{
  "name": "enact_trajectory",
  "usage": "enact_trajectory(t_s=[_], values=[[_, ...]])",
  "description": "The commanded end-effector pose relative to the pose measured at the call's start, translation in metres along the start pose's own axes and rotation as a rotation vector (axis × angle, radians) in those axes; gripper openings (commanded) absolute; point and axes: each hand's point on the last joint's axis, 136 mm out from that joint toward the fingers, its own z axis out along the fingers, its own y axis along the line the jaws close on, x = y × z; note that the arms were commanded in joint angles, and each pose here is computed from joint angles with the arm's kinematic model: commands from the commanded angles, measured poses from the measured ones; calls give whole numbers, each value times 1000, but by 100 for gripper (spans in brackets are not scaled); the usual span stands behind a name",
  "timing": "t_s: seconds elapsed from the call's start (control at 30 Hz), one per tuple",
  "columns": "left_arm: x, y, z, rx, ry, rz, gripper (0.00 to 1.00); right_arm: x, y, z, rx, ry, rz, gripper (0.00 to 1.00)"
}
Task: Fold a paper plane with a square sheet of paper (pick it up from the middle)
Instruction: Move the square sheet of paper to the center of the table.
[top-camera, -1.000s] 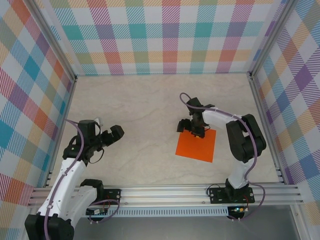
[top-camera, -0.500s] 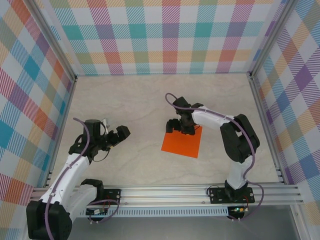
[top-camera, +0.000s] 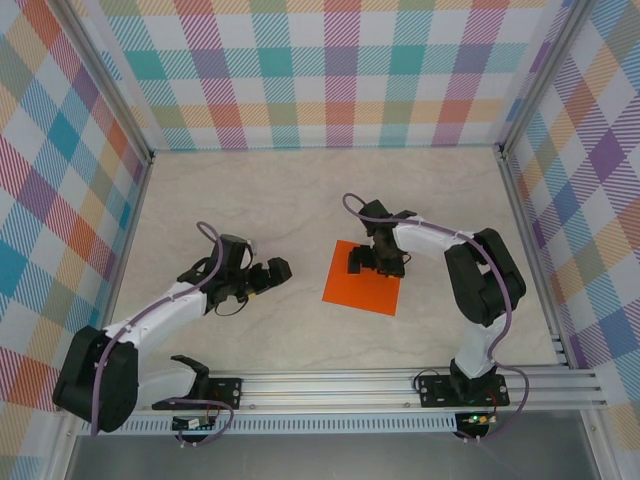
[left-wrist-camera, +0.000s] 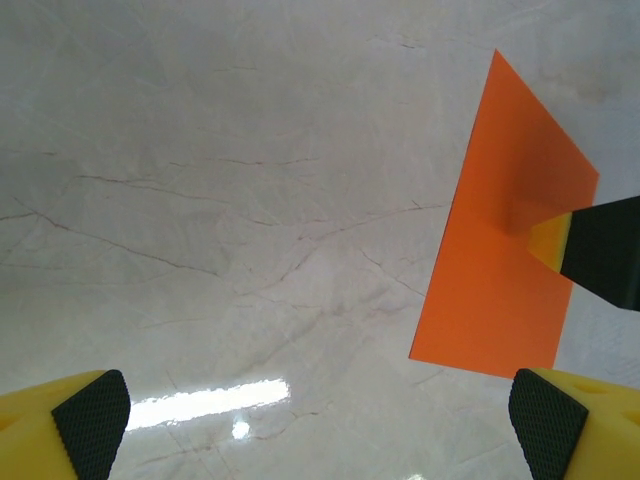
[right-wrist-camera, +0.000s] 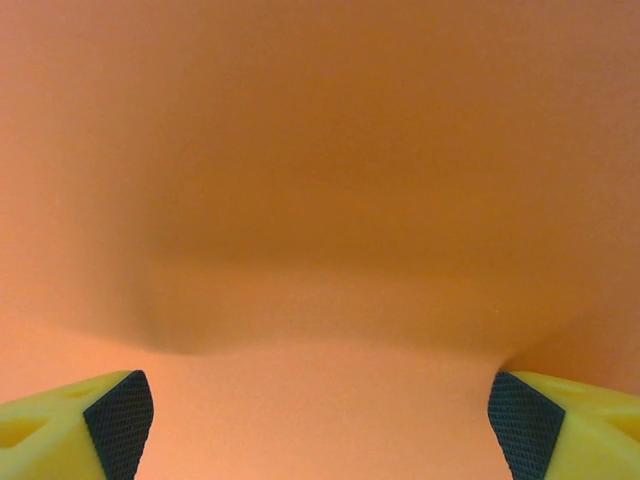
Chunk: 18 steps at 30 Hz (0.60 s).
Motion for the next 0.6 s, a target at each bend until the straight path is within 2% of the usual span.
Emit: enact_trajectory(t_s=[0.0, 0.13, 0.27, 0.47, 0.57], values=[[-16, -13, 2, 7, -52, 18, 100, 13, 14, 31, -63, 60, -154, 90], [-20, -5, 6, -28, -73, 6, 100, 24, 25, 40, -22, 83, -358, 90], [-23, 1, 6, -55, -99, 5, 100, 21, 42, 39, -11, 49, -504, 90], [-23, 2, 1, -53, -122, 7, 100, -4, 56, 12, -2, -49, -549, 90], [-22, 1, -4, -47, -132, 22, 100, -17, 56, -10, 25, -126, -514, 91]])
